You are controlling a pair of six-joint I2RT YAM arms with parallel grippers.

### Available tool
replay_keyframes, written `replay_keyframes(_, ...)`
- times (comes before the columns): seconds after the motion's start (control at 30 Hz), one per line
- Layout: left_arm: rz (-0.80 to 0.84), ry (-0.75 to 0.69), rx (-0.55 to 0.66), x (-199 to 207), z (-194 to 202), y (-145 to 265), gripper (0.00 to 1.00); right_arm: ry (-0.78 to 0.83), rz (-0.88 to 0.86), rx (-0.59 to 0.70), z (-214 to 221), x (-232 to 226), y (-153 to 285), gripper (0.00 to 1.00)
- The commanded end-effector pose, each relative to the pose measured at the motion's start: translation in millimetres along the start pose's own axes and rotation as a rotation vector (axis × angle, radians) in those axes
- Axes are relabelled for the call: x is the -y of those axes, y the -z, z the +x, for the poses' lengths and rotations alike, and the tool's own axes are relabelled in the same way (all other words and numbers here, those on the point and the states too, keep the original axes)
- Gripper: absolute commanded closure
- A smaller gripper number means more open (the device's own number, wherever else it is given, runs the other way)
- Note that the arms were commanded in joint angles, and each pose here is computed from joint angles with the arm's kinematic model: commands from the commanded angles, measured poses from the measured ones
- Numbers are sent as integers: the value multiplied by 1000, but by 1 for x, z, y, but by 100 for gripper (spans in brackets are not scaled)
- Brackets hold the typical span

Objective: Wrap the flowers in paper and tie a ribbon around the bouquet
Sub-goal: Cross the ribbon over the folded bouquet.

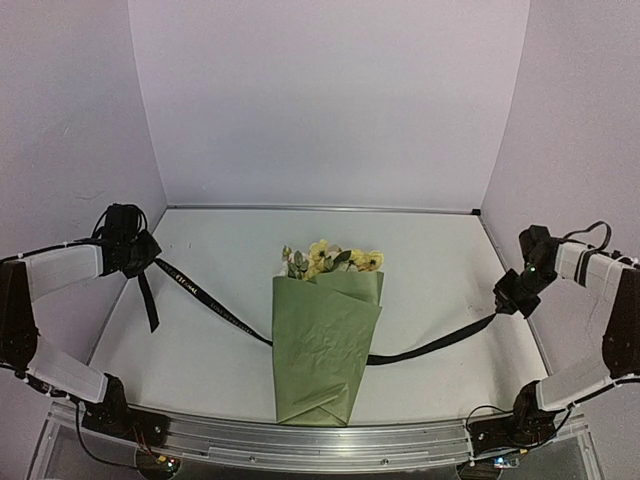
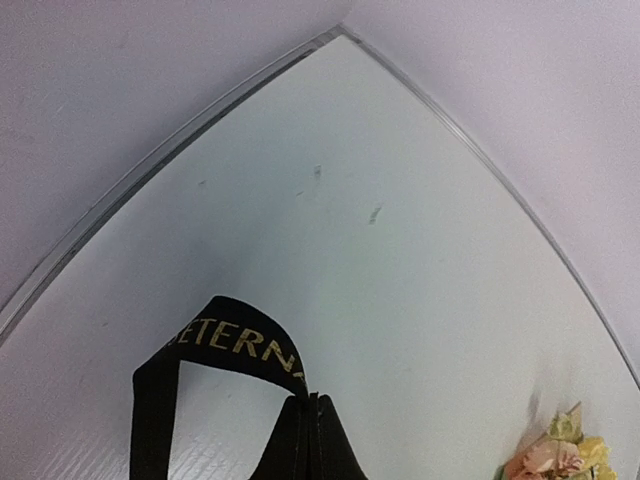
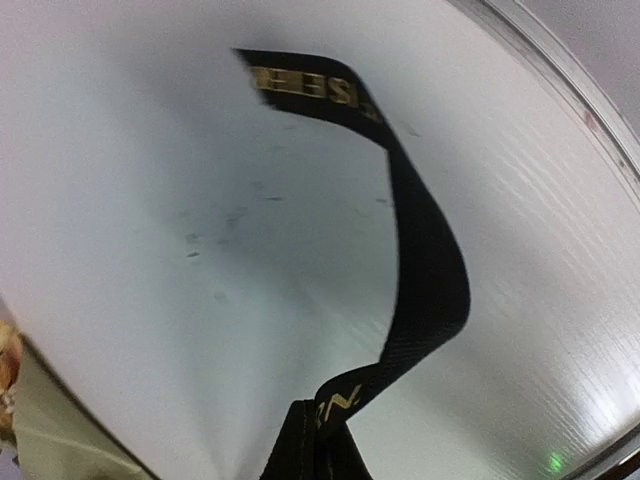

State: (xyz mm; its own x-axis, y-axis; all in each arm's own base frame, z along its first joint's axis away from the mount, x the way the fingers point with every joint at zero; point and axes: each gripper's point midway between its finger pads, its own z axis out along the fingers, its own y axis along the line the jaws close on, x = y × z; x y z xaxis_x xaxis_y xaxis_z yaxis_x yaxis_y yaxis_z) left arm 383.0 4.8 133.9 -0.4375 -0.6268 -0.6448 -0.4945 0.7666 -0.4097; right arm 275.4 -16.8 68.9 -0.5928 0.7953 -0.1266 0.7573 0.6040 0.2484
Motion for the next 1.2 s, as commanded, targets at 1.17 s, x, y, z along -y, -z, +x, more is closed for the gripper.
replay_keyframes(1.17, 1786, -1783, -75, 327, 426, 306, 99, 498, -457, -179, 73, -262, 47, 100)
